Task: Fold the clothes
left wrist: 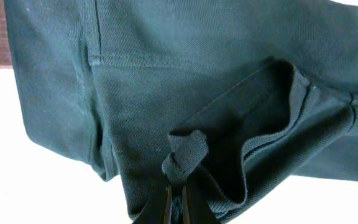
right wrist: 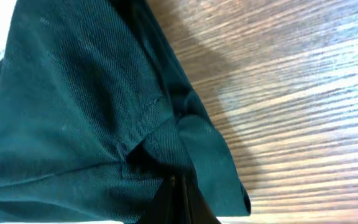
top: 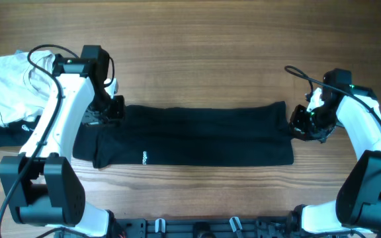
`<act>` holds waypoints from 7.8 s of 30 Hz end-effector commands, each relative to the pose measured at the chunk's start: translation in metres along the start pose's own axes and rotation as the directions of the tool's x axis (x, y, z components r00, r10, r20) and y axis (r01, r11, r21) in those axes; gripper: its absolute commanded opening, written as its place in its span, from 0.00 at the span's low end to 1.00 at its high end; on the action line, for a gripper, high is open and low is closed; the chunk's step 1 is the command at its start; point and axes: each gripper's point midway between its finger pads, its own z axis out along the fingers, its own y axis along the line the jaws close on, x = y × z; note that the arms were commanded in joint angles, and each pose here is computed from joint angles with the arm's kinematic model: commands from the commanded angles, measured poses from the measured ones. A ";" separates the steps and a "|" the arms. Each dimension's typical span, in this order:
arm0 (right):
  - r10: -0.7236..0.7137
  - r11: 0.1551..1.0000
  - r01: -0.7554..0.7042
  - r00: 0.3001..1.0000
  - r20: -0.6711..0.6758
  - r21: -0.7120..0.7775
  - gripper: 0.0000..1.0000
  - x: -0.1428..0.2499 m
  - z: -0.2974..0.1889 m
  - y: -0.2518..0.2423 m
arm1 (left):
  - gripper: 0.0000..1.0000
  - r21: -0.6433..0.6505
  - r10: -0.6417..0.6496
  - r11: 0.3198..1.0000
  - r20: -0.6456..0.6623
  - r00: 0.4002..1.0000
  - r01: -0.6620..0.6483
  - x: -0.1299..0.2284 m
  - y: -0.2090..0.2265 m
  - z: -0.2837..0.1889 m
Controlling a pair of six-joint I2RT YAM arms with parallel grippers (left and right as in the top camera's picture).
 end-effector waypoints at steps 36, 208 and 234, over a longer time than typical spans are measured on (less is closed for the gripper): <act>-0.012 0.999 0.016 0.995 0.098 -0.033 0.59 -0.023 -0.003 0.007 | 0.04 0.453 0.085 0.891 -0.195 0.977 0.013 0.072 -0.085 0.062; 0.095 0.981 -0.145 0.941 0.324 0.132 0.57 -0.019 -0.016 -0.028 | 0.06 0.258 -0.340 0.923 0.193 0.920 0.287 -0.009 0.016 0.130; -0.086 0.951 0.074 0.996 -0.028 -0.301 0.41 0.030 0.071 0.004 | 0.56 0.393 -0.329 0.910 0.500 0.801 0.128 -0.018 0.002 -0.034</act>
